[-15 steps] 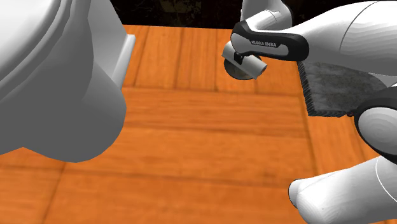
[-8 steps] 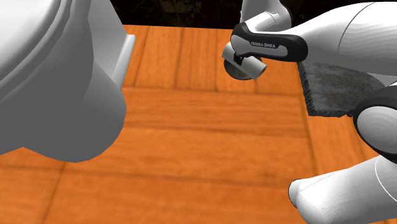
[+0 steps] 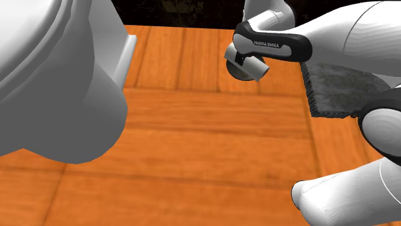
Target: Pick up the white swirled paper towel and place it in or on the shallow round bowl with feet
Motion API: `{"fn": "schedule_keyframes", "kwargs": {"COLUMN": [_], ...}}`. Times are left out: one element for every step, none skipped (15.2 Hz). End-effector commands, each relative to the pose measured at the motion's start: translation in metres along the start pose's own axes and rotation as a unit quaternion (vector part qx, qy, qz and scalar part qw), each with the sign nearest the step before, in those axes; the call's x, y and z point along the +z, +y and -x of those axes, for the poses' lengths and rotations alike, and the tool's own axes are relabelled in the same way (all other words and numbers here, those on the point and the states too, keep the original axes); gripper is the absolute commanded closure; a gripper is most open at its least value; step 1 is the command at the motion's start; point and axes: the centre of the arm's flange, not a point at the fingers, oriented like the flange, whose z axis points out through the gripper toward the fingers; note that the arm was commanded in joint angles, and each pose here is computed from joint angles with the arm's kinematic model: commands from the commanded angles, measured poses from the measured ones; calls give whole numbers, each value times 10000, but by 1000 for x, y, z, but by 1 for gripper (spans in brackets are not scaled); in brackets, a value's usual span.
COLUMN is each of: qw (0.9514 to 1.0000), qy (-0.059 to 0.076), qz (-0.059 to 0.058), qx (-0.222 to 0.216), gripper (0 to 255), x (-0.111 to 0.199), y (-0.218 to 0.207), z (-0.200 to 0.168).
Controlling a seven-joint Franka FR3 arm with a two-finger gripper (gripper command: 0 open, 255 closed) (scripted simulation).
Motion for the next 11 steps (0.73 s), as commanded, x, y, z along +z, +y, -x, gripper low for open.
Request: {"fn": "schedule_keyframes", "kwargs": {"qw": [10000, 10000, 10000, 10000, 10000, 10000, 10000, 10000, 10000, 10000, 10000], "qy": [-1, -1, -1, -1, -1, -1, -1, -1, -1, -1, -1], "qz": [0, 0, 0, 0, 0, 0, 0, 0, 0, 0, 0], "qx": [0, 0, 0, 0, 0, 0, 0, 0, 0, 0, 0], "gripper": [0, 0, 0, 0, 0, 0, 0, 0, 0, 0, 0], "x": [-20, -33, -44, -44, -44, -44, -44, -44, -44, -44, -44], "y": [0, 0, 0, 0, 0, 0, 0, 0, 0, 0, 0], "z": [0, 0, 0, 0, 0, 0, 0, 0, 0, 0, 0]}}
